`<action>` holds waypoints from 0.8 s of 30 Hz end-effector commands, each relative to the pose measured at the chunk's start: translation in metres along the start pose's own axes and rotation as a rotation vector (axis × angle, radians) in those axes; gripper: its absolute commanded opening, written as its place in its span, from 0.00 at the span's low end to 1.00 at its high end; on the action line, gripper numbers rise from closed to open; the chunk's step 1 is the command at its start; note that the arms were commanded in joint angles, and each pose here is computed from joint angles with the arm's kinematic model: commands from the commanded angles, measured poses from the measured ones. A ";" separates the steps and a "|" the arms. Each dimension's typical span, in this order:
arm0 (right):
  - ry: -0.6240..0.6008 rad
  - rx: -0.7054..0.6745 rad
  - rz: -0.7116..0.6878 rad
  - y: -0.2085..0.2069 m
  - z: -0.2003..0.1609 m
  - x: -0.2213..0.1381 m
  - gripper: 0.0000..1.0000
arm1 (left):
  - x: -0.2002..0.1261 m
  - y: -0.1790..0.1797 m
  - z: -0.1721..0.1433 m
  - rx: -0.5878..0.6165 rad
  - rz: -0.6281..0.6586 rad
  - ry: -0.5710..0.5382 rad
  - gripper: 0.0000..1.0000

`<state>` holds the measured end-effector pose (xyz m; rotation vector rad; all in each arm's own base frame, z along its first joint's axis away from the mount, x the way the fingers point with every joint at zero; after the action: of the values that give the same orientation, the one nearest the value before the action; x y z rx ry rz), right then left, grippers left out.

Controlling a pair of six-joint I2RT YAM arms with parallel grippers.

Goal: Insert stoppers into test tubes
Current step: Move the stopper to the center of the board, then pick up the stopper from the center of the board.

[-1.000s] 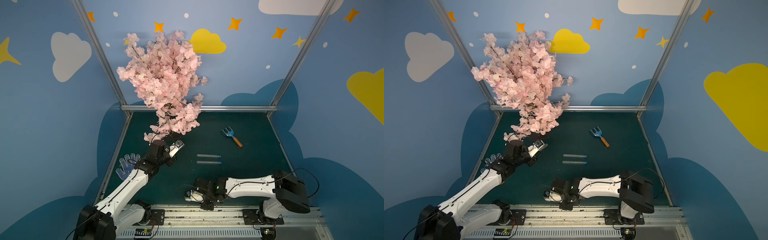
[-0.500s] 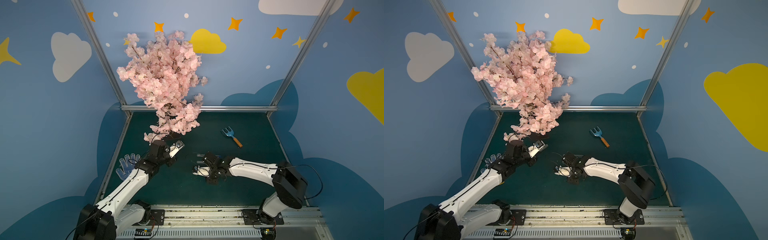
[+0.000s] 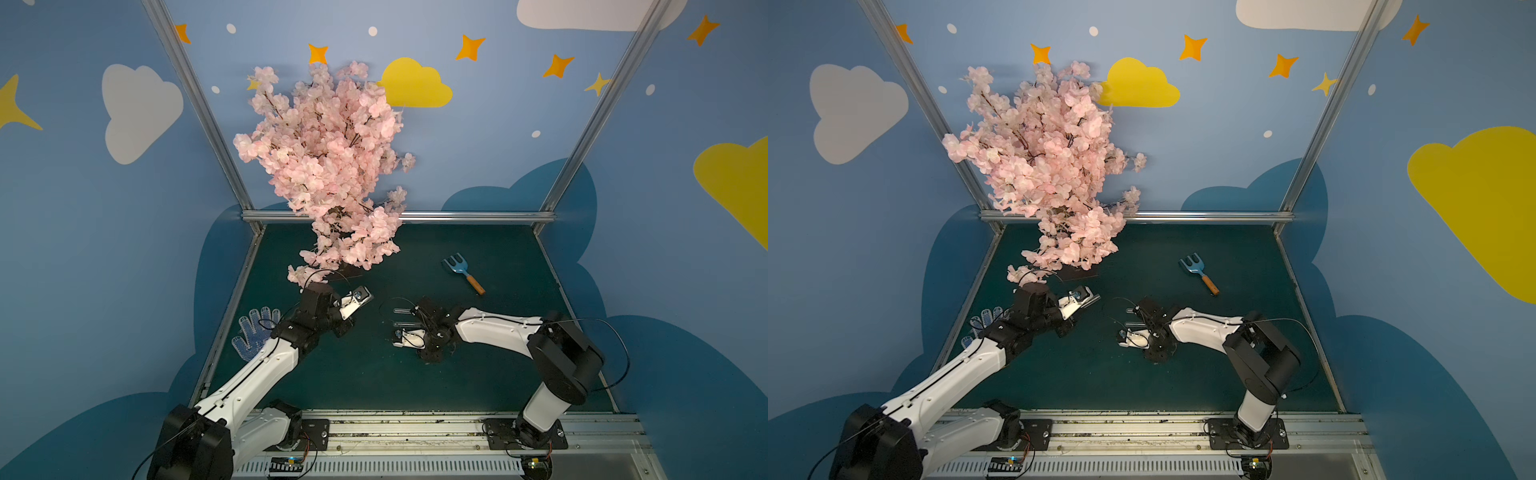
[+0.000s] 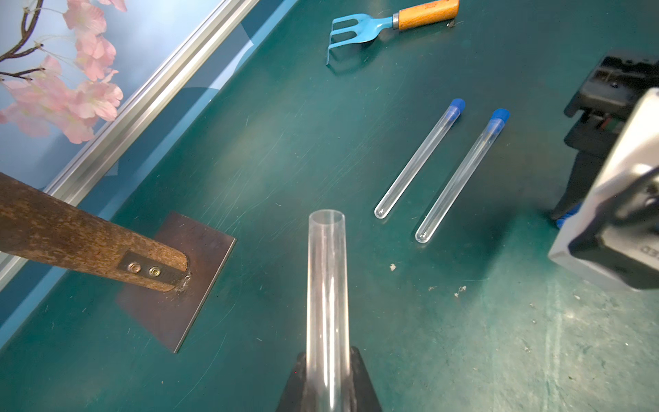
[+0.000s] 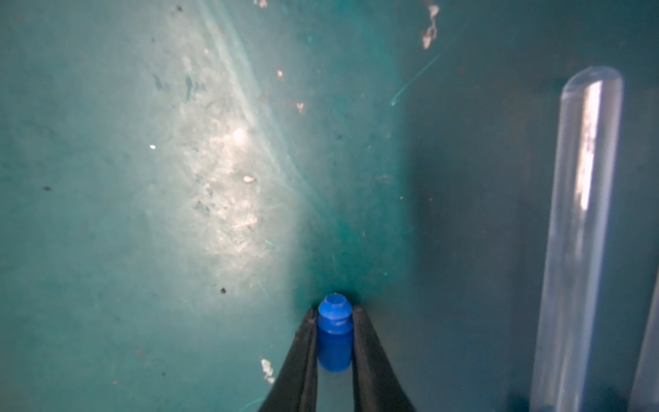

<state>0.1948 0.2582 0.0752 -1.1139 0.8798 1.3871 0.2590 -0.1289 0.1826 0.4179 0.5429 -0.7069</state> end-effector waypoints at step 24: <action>-0.045 -0.008 0.071 0.012 -0.015 -0.001 0.25 | 0.003 0.000 -0.002 0.010 -0.009 0.004 0.02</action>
<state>0.1945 0.2516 0.0740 -1.0706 0.8469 1.4439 0.2600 -0.1295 0.1809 0.4209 0.5456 -0.7104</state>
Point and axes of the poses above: each gripper's point midway between its finger pads, its own x axis out along the fingers, its own y axis along the line the jaws close on, z = x × y, the point moved 6 cm from there along -x, back along the fingers, and after that the axes turned 9 degrees about -x, right-handed, at the moved point
